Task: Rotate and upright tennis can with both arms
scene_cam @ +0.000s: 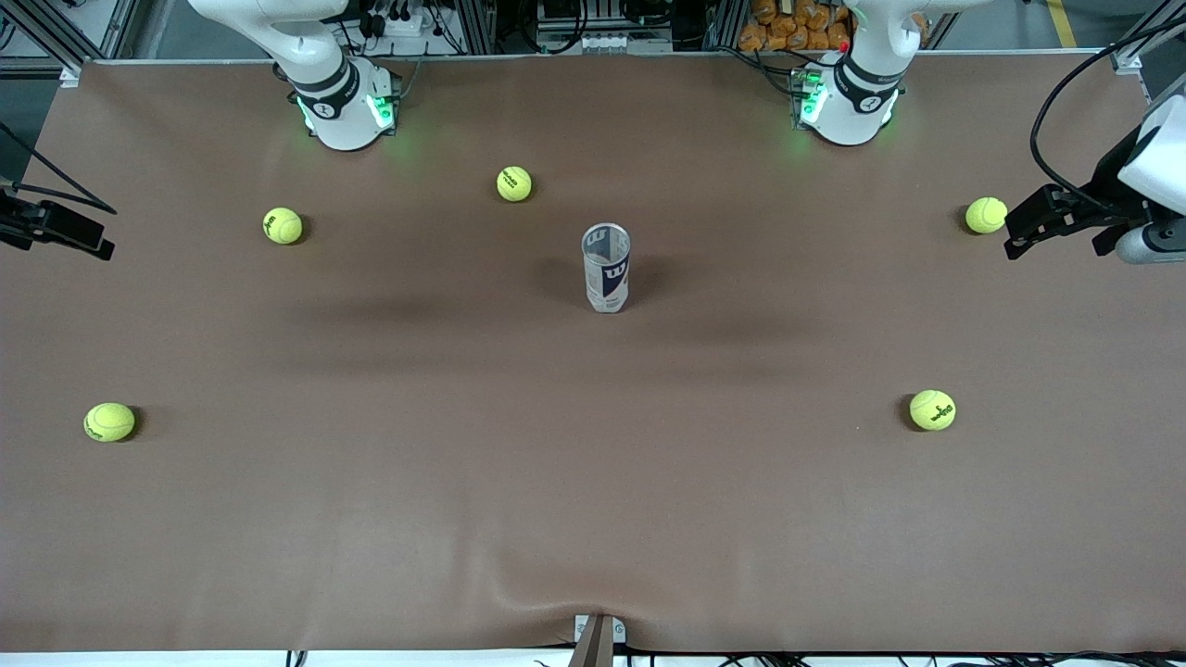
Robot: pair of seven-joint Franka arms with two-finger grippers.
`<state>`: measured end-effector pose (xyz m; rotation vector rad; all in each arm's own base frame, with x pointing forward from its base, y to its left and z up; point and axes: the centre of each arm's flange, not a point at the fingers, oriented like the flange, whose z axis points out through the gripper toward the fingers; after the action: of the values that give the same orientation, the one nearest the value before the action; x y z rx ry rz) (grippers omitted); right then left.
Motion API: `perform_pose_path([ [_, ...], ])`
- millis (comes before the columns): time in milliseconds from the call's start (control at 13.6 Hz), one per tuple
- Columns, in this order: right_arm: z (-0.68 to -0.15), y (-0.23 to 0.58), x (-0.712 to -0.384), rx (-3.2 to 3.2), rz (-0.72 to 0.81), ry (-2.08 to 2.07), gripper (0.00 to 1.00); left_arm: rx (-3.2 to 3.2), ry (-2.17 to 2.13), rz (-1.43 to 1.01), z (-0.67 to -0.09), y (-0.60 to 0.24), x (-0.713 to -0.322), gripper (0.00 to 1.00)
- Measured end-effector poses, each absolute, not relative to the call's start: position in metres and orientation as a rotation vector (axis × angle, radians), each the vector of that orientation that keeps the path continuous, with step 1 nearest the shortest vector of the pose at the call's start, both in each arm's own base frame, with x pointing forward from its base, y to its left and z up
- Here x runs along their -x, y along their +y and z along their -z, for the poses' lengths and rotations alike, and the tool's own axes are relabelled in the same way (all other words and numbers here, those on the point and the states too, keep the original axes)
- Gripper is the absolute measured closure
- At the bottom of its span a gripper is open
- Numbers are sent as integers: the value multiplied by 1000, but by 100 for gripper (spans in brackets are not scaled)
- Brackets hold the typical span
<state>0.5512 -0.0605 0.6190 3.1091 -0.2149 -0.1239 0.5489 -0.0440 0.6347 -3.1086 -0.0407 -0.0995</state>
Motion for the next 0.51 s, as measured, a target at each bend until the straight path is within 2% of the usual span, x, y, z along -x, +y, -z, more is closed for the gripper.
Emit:
perform_pose_path([
  [513,-619,-60,-551,-3109,124,-214,0,3118,-39,98,-635,-46,-549,0],
])
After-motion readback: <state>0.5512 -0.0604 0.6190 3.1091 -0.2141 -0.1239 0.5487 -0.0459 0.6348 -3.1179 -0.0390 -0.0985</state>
